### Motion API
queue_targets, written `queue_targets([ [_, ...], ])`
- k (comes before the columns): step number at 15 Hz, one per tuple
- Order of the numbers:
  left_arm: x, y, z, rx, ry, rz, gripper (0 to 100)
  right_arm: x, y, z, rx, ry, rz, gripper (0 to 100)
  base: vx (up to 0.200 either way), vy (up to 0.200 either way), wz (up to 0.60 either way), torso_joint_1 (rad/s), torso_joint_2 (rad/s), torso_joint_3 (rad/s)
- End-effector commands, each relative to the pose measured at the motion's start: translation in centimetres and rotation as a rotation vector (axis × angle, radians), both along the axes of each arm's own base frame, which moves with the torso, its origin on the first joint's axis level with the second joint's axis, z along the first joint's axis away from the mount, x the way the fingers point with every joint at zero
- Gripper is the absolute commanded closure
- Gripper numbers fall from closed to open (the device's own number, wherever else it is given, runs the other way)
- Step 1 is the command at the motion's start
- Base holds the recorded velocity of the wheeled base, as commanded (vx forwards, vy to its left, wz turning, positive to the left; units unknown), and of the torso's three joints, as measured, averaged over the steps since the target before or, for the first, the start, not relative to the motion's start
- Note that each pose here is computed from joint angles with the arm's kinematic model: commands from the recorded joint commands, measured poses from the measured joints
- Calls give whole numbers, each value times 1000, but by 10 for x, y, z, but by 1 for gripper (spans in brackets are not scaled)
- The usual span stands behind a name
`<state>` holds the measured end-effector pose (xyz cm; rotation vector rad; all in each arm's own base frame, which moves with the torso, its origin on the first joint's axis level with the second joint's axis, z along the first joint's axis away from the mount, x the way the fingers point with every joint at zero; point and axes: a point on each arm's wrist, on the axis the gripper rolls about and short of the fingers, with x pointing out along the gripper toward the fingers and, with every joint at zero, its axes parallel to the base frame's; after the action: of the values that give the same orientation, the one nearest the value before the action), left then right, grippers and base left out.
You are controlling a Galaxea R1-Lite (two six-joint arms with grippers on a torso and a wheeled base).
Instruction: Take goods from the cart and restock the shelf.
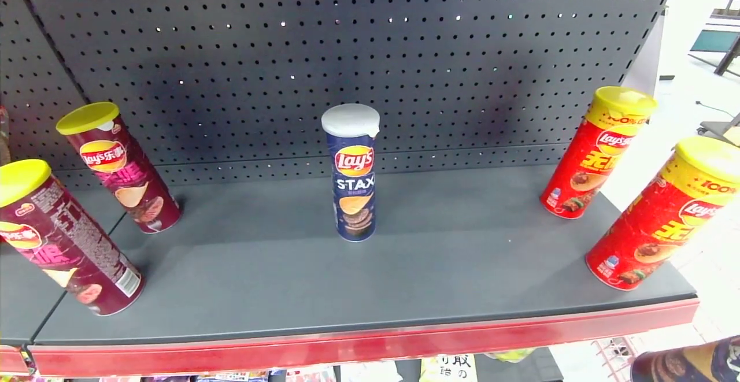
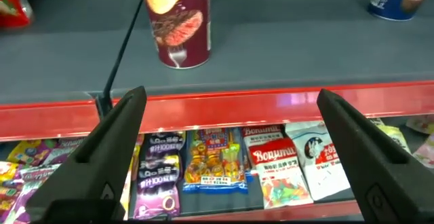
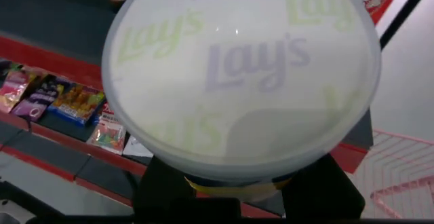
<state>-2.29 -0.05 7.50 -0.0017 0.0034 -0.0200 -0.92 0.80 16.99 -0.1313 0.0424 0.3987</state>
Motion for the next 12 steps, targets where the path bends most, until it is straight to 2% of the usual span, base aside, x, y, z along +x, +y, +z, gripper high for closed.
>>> queue_targets([
  [1,0,0,0,2,3,0,0,9,0,10,-16,27,91,100,0,0,0,0,0,0],
  [2,2,0,1,3,27,-2,0,15,1,18,-19,39,133,100,0,0,0,0,0,0],
  [4,3,0,1,22,39,-20,0,24,3,27,-22,58,173,100,0,0,0,0,0,0],
  [6,3,-2,2,57,28,-99,0,30,7,32,-25,80,261,100,0,0,0,0,0,0],
  [7,3,-2,2,69,27,-107,0,33,8,29,-31,103,296,100,0,0,0,0,0,0],
  [8,2,-2,7,70,6,-119,0,37,10,28,-37,127,316,100,0,0,0,0,0,0],
  [9,2,-2,51,59,-36,-142,0,41,12,29,-38,139,320,100,0,0,0,0,0,0],
  [10,25,-3,112,-25,11,-150,0,45,13,31,-40,150,328,100,0,0,0,0,0,0],
  [11,43,-4,147,-77,18,-202,0,48,14,33,-41,159,330,100,0,0,0,0,0,0],
  [12,55,-7,154,-59,46,-282,0,48,15,33,-42,160,331,100,0,0,0,0,0,0],
])
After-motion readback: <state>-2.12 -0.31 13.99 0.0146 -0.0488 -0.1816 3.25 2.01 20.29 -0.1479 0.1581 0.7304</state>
